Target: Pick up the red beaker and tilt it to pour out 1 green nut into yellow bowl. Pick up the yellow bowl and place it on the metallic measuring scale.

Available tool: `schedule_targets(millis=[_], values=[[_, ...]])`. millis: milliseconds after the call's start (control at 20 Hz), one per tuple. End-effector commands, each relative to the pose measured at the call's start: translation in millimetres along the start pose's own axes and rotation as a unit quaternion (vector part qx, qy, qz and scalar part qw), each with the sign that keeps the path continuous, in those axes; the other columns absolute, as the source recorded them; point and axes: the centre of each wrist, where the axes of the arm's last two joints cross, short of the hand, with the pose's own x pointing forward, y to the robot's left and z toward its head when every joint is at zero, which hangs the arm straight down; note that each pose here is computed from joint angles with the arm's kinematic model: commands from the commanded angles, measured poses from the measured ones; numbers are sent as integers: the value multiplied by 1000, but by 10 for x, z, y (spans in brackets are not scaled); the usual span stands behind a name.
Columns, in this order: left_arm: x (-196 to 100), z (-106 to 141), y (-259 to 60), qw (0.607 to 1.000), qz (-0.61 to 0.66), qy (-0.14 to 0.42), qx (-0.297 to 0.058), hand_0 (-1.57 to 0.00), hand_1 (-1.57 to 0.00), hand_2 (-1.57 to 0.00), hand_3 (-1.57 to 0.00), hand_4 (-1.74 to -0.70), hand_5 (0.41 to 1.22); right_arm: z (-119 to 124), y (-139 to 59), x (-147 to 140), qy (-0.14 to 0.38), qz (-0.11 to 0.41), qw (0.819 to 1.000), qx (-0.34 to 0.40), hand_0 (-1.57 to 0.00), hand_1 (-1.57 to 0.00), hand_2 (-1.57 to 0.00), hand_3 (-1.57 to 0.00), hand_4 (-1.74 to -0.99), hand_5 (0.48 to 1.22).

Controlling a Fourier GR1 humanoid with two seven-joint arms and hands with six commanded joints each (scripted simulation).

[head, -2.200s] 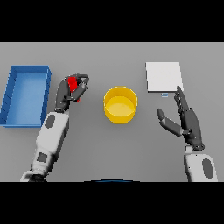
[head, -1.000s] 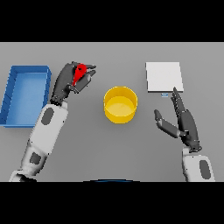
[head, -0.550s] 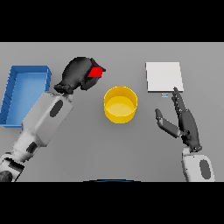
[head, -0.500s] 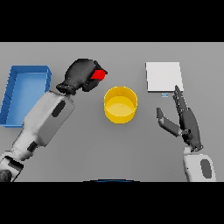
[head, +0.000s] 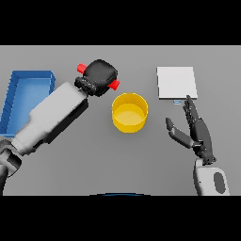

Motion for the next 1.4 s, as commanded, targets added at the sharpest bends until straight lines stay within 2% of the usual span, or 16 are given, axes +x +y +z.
schedule_targets(millis=[0, 200, 350, 550, 700, 800, 1050, 1200, 1350], values=[[52, -31, 16, 999, -31, 3, -12, -1571, -1571, -1571, -1315, -1685, 1217, -9, -11, -2, 3, 0, 1000, -4, 1, 1, 1, 1, -1292, 635], [201, -107, 177, 993, -113, -11, -42, -1571, -1571, -1571, -1203, -1709, 1219, -36, -23, 24, 1, -8, 1000, -1, 1, 1, 1, 1, -1301, 607], [300, -139, 244, 983, -177, -22, -42, -1571, -1571, -1571, -1383, -1723, 1220, -43, -8, 8, -4, -8, 1000, 1, 1, 1, 1, 1, -1299, 605], [455, -187, 251, 967, -250, -31, -48, -1571, -1571, -1571, -1494, -1733, 1221, -30, -50, -4, 1, 5, 1000, -1, 1, 1, 1, 1, -1299, 601], [505, -198, 224, 953, -299, -31, -46, -1571, -1571, -1571, -1531, -1737, 1221, -26, -101, 28, -1, 3, 1000, -4, 1, 1, 1, 1, -1290, 604], [586, -227, 233, 939, -338, -29, -53, -1571, -1571, -1571, -1546, -1738, 1221, -36, -40, -10, 2, 4, 1000, -5, 1, 1, 1, 1, -1283, 602], [740, -286, 234, 913, -400, -40, -76, -1571, -1571, -1571, -1563, -1740, 1221, -36, -66, 20, 3, 10, 1000, -11, 1, 1, 1, 1, -1280, 601], [759, -312, 254, 898, -430, -38, -85, -1571, -1571, -1571, -1567, -1740, 1221, -16, -13, 6, -6, 19, 1000, -9, 1, 1, 1, 1, -1277, 598], [772, -334, 256, 887, -453, -32, -85, -1571, -1571, -1571, -1569, -1741, 1221, -1, -46, -41, 0, 19, 1000, -9, 1, 1, 1, 1, -1264, 588]])
